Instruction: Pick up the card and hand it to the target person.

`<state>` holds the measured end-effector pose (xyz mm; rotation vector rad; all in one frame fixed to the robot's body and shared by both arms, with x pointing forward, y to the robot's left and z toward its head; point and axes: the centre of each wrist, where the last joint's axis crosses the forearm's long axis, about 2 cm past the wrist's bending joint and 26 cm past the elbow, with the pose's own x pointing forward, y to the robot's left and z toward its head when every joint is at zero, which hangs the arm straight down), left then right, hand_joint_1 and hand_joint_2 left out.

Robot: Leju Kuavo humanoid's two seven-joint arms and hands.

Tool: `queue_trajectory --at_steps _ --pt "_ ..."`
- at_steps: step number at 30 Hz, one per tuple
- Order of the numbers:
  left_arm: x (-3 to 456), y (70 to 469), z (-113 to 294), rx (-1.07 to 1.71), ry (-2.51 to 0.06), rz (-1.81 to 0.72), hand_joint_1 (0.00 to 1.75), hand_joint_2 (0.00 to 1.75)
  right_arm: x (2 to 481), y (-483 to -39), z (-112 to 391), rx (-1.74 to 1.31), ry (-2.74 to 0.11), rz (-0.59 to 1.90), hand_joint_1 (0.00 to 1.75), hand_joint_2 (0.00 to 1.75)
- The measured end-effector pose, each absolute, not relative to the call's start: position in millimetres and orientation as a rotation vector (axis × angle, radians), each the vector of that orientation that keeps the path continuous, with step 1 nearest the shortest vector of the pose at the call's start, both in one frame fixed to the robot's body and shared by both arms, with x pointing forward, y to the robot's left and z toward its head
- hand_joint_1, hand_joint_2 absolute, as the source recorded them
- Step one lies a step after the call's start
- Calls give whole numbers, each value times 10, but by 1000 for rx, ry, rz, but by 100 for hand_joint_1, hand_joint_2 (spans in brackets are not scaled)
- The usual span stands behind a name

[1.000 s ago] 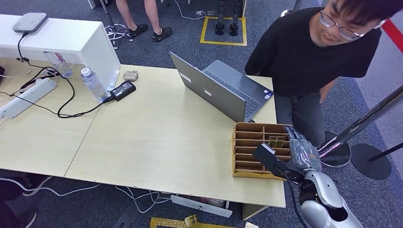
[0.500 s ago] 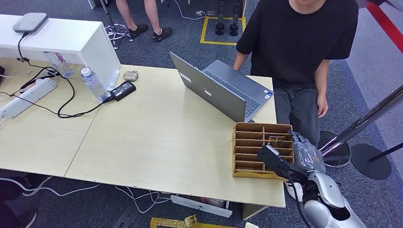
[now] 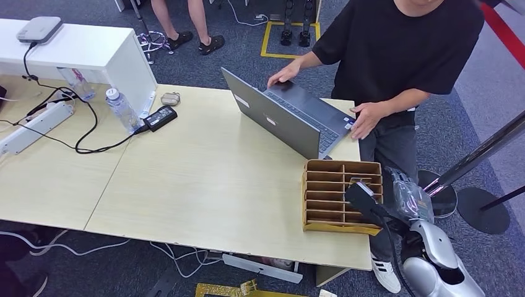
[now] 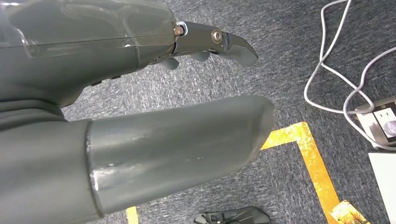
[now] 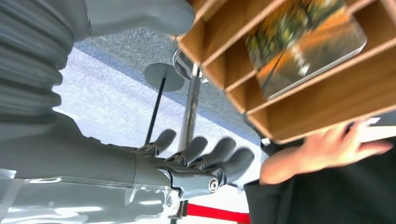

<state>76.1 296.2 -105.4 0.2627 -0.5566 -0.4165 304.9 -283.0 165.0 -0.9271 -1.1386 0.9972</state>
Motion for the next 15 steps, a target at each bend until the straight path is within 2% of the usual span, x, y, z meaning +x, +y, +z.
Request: queue_trajectory --at_steps 6,15 --pt "760 2962 -1054 263 -555 -416 0 0 3058 -2863 1674 -940 -1135 978 59 175" --pt "761 2961 -1054 265 -550 -415 0 0 3065 -2864 1683 -900 -1148 963 44 175"
